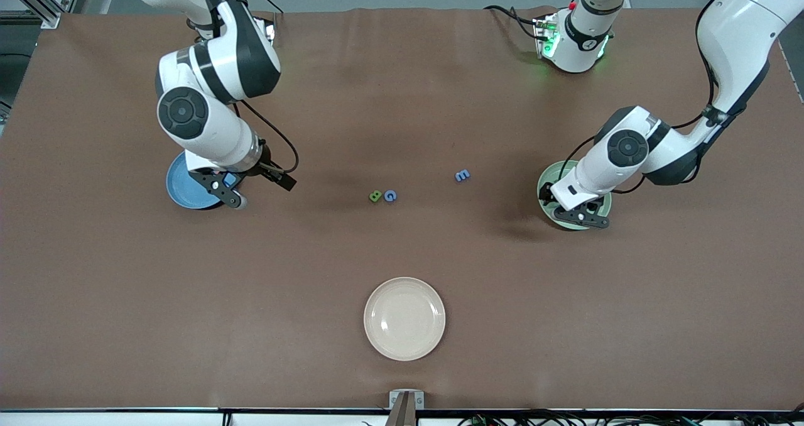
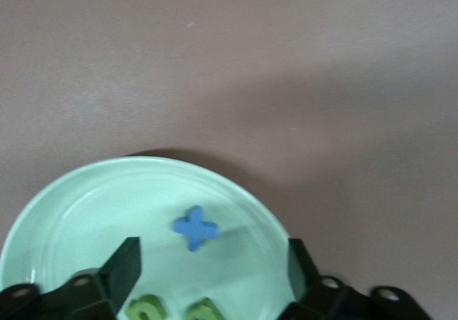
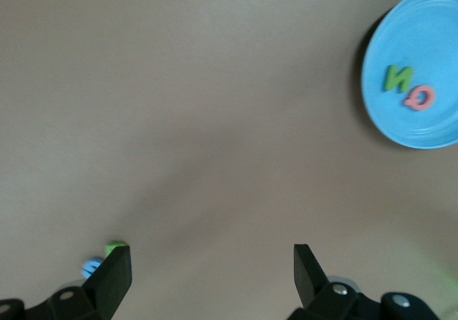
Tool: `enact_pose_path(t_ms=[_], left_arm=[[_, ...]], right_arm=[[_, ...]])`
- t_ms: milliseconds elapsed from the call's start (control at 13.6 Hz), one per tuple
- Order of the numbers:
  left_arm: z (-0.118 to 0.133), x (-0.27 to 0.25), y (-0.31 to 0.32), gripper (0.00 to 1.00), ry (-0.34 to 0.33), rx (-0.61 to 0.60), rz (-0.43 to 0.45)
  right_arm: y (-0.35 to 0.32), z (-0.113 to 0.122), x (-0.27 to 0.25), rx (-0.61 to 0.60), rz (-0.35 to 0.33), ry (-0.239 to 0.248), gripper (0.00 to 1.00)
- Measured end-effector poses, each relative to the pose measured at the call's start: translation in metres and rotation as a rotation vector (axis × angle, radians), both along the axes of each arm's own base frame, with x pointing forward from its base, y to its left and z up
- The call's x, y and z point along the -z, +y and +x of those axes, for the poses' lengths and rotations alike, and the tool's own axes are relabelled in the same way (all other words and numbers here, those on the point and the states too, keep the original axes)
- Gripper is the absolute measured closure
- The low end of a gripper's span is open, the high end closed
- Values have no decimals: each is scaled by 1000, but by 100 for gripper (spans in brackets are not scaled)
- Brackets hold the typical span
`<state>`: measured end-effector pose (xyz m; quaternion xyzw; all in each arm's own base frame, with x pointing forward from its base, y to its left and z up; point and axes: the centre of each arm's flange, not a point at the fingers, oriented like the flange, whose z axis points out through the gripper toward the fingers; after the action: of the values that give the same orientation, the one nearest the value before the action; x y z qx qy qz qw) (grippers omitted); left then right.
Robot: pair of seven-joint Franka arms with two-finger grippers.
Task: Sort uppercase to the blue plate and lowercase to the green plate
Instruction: 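Grasp the green B with the right gripper while the left gripper grasps the m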
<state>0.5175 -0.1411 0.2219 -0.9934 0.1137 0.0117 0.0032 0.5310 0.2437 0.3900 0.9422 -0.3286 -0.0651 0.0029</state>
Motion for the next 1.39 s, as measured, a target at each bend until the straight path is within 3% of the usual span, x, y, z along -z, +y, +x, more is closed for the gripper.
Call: enact_pose_path(t_ms=[147,587,954,1394], left_arm=[[-7,-18,-30,0,-3,-62,14],[-43,-52,-160,0,-30,-303,18],[-65,-16,-226,0,-9,-479,54],[-78,14,-243,0,45,-661,75]], right_arm=[[13,2,13,37,1,-63,0],[80,-4,90,75,-53,-183,0],[130,3,149,65,-117,-196,0],[172,-13,187,28,-100,-198,2]])
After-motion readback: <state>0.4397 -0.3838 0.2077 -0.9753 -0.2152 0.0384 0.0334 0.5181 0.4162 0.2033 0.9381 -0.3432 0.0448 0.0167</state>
